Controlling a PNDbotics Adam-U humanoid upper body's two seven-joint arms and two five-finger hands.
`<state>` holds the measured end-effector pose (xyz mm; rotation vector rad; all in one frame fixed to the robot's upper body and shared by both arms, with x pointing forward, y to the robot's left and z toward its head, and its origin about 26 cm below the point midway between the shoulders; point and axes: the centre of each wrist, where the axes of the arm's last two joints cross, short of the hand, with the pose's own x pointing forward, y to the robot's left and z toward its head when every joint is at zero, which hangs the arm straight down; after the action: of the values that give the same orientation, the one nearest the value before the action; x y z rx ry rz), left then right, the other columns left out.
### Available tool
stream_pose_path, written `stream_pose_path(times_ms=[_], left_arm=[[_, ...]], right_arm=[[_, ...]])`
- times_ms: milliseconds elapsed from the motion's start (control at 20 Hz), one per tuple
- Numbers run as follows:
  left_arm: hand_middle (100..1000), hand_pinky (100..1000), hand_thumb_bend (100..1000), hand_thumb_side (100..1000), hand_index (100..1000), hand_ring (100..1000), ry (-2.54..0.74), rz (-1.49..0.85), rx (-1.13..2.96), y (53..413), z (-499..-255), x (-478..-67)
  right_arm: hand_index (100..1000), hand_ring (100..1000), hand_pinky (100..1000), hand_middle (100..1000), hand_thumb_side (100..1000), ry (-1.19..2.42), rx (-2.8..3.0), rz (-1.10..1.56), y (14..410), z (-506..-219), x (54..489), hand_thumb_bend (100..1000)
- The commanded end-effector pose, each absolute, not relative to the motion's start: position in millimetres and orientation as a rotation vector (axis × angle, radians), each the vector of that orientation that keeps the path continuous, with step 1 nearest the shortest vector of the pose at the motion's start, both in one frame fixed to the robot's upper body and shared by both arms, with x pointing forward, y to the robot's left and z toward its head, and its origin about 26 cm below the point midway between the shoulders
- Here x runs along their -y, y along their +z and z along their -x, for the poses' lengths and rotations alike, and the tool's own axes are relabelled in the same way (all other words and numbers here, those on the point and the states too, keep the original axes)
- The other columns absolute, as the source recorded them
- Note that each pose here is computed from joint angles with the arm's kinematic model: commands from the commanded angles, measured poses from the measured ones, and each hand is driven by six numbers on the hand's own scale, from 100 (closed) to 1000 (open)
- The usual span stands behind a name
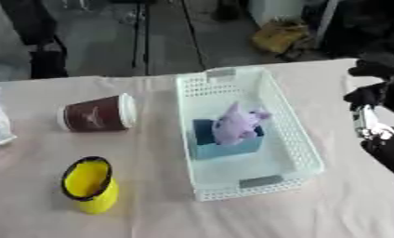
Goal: Pick up objects on the table and place them in the box.
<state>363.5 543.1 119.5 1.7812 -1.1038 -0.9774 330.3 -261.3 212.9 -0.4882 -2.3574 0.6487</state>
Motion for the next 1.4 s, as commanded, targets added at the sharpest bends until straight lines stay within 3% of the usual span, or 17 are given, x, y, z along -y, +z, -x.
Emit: stream_pose_path(times_ms=[50,100,250,400,800,1400], left_arm=[[100,100,500,100,174,162,-0.970,-1.760,1.108,125,-362,-547],[100,100,551,100,162,141,-0.977,-1.734,1.100,124,-362,-548],[100,100,549,100,156,137,-0.986,-1.608,1.092,133,-361,-550],[100,100,488,100,145,120,-0.918,-1.473,1.125,148,-361,-555],[100,100,473,100,143,115,-0.712,-1.210,1.278,197,-355,-569],[100,100,400,100,146,118,-0.819,-1.030,1.599,257,-377,-516]], right_arm=[[902,629,567,785,600,0.656,2.389,0.511,224,-328,264,100],[902,629,567,785,600,0.656,2.388,0.511,224,-328,264,100],[902,629,567,785,601,0.652,2.382,0.515,222,-328,265,100],[902,630,568,786,598,0.650,2.377,0.517,221,-327,266,100],[902,630,568,785,597,0.654,2.356,0.523,216,-327,268,100],[902,631,570,785,585,0.652,2.343,0.526,212,-327,270,100]])
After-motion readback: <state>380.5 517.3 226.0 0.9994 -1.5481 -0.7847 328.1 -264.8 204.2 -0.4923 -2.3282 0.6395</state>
